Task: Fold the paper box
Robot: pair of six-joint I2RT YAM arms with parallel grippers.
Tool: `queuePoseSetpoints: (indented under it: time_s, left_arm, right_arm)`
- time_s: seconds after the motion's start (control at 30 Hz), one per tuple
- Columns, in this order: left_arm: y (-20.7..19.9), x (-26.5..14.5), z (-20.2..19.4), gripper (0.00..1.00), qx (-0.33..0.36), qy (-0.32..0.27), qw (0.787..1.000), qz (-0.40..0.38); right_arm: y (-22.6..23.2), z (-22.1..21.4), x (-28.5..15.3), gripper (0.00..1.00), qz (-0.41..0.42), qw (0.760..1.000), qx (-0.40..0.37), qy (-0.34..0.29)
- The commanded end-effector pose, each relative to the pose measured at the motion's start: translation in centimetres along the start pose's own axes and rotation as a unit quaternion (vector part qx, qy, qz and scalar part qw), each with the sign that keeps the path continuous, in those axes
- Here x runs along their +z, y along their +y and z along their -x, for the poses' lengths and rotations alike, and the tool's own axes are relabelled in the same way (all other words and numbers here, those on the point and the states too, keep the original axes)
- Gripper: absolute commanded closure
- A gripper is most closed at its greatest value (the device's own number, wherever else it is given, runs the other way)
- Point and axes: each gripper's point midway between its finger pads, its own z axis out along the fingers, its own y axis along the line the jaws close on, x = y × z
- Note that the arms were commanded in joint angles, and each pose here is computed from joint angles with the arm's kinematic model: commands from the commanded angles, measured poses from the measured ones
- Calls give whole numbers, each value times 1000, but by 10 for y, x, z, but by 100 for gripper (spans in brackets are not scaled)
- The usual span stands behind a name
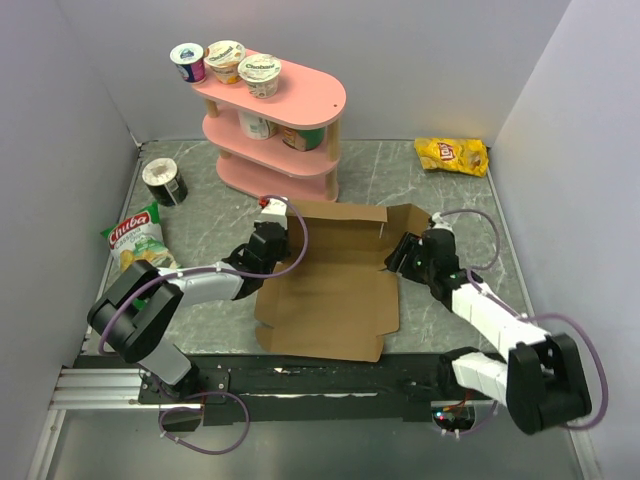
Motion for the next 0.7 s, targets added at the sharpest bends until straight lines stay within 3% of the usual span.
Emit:
queuePoseSetpoints:
  time_s: [0.0,0.23,0.5,0.53,0.57,0.67]
  left_arm:
    - [-10,-4,-2,85,-8,11,1000,-29]
    - [-9,-2,-7,84,-2,17,1000,-25]
    - [-6,-4,-6,85,1,15,1000,-21]
    - [-6,-4,-6,85,1,15,1000,-21]
    - [-5,-4,-7,84,3,16,1000,-19]
    - [-5,-3,-8,84,4,18,1000,-18]
  right_arm:
    - [14,32,16,35,1,998,-32,-51]
    - [20,39,30,45,-2,996,-76,-54]
    - [27,17,47,58,2,997,-74,-26]
    - [30,14,47,62,1,997,-70,-24]
    - [30,13,47,74,-5,997,-70,-28]
    - [45,6,46,86,-1,997,-76,-32]
